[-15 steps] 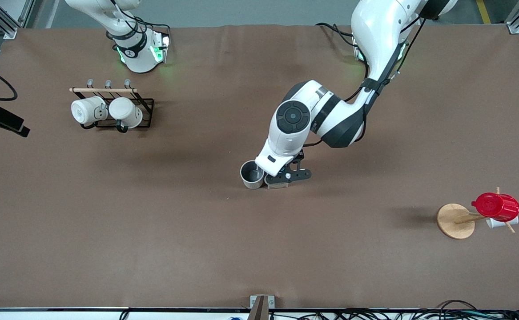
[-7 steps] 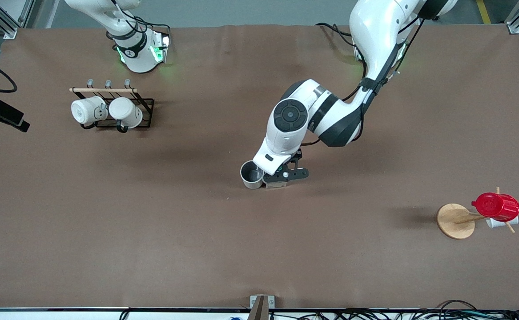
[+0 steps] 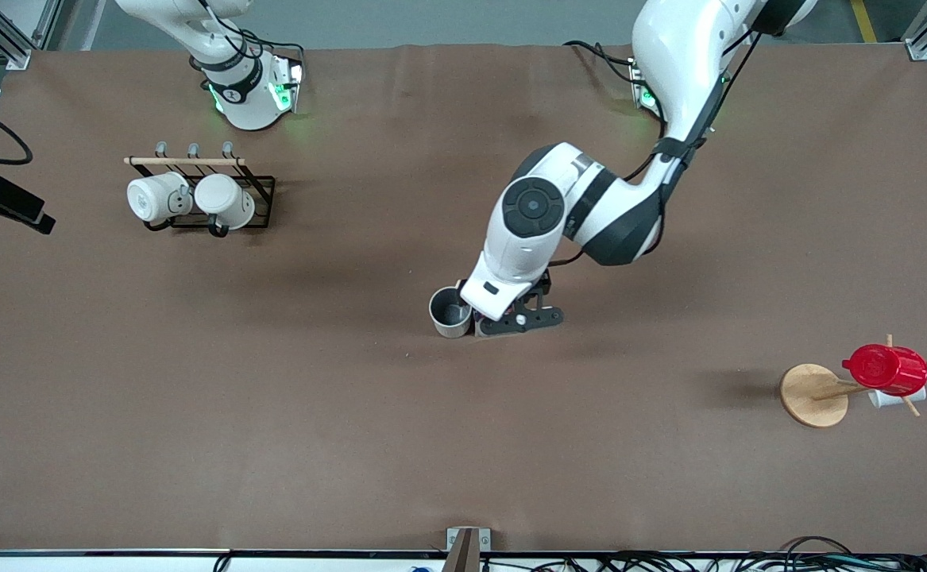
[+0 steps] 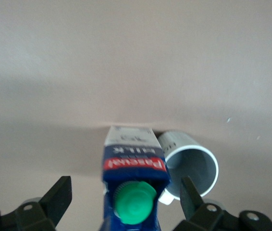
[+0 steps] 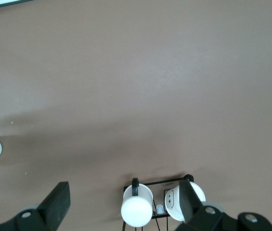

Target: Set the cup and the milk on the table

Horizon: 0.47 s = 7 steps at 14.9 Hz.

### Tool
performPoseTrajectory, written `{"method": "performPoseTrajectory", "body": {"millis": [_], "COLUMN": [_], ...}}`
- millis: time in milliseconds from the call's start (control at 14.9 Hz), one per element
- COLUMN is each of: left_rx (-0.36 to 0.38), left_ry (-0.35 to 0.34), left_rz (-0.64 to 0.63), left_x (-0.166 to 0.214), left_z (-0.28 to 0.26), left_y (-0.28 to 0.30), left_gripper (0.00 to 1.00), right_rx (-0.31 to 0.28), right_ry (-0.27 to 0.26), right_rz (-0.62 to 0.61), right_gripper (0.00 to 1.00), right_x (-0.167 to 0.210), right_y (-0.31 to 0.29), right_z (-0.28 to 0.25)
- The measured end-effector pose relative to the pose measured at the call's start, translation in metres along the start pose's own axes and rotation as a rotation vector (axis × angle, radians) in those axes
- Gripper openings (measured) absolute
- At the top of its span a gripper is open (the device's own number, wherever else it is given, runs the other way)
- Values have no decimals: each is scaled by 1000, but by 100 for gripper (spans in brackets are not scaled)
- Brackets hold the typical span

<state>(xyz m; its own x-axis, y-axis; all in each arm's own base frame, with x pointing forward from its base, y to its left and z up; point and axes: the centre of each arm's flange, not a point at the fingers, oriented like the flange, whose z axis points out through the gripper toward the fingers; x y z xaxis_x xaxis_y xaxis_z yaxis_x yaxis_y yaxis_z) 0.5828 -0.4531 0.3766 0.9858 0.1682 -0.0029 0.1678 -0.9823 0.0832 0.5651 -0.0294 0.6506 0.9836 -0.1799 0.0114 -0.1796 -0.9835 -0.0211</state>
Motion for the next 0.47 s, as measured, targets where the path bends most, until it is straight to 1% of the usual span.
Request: {"method": "performPoseTrajectory", "body": {"millis": [134,269,470], "left_rx": [-1,-3,49], "left_ry": [23,55,36], "left_rz": [-46,-86,-1], "left_x": [21,40,59], "left_z": [-44,-104,-178], "left_y": [-27,-65,-144], "left_gripper": [100,100,100], "right_rx": [0,0,0], "right_ry": [-2,-3,-4], "right_rz": [0,0,0], "right_gripper": [100,100,100], "right_x": [0,0,0], "right_y": [0,0,0], "right_z": [0,0,0]}}
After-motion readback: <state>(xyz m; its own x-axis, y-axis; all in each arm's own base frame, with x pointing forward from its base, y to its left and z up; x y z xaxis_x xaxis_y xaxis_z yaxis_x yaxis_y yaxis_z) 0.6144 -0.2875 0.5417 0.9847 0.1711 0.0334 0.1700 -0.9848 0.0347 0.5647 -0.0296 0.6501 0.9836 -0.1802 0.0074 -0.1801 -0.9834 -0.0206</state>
